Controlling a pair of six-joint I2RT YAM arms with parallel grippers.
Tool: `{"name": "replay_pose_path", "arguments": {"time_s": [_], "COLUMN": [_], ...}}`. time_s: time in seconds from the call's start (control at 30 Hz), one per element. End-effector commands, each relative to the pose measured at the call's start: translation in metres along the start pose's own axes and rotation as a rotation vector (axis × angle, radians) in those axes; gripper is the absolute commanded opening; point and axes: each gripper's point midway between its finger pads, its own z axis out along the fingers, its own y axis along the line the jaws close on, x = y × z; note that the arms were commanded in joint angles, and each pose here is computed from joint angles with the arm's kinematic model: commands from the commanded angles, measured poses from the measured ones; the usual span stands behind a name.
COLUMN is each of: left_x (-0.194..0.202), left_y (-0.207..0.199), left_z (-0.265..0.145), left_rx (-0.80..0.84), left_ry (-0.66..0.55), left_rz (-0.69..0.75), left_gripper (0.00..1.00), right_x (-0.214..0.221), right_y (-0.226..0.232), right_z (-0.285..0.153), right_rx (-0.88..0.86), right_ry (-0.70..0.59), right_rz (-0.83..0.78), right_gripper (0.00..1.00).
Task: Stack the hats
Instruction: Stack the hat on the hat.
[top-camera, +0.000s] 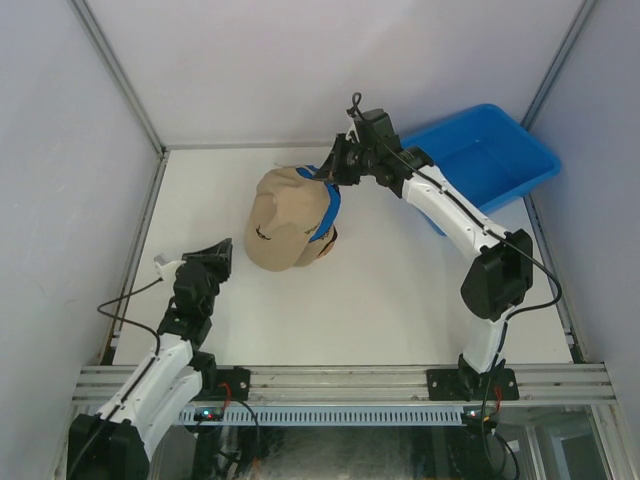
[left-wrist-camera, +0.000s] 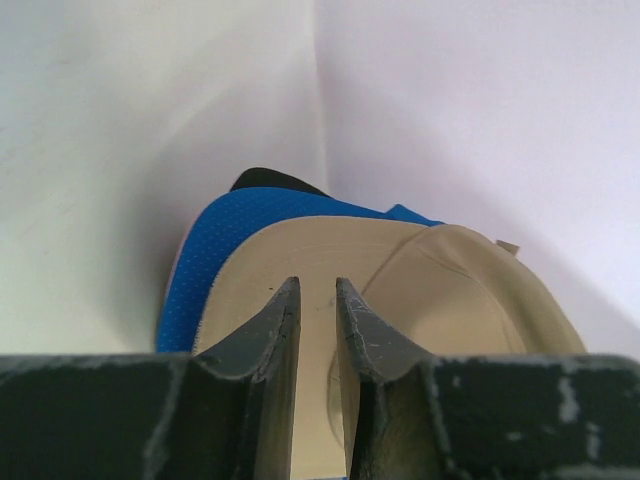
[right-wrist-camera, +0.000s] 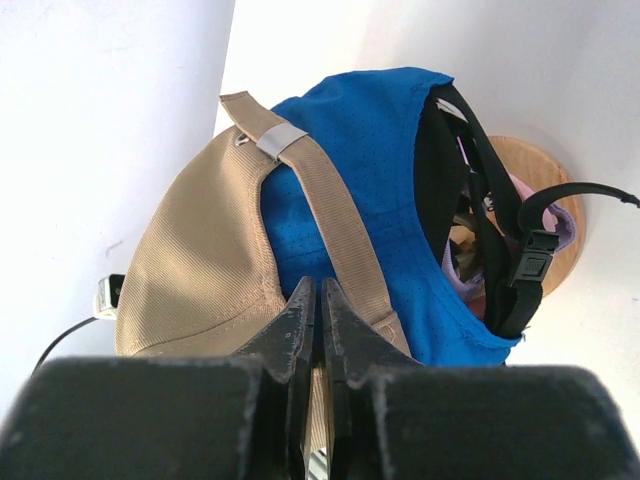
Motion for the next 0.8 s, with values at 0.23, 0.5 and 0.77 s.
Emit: {"name": "replay_pose_path", "arguments": {"time_s": [0.23, 0.5, 0.77], "left_x": [0.018, 0.036, 0.066], "left_y": [-0.038, -0.086, -0.150], "left_z": [0.011, 0.016, 0.020], "left_rx": [0.053, 0.151, 0.269], "left_ry": [0.078, 0.164, 0.306], "left_rz": [0.029, 0.120, 0.218], "left_gripper": [0.32, 0.38, 0.43], "right_x": [-0.022, -0.023, -0.018], "right_y": [0.002, -0.001, 0.003], "right_z": [-0.032, -0.042, -0.040], "right_rx": [0.033, 0.087, 0.121], "right_ry": [-0.102, -0.130, -0.133], "right_rz": [-0.081, -0.135, -0.184], "right_gripper": [0.00, 0.00, 0.00]}}
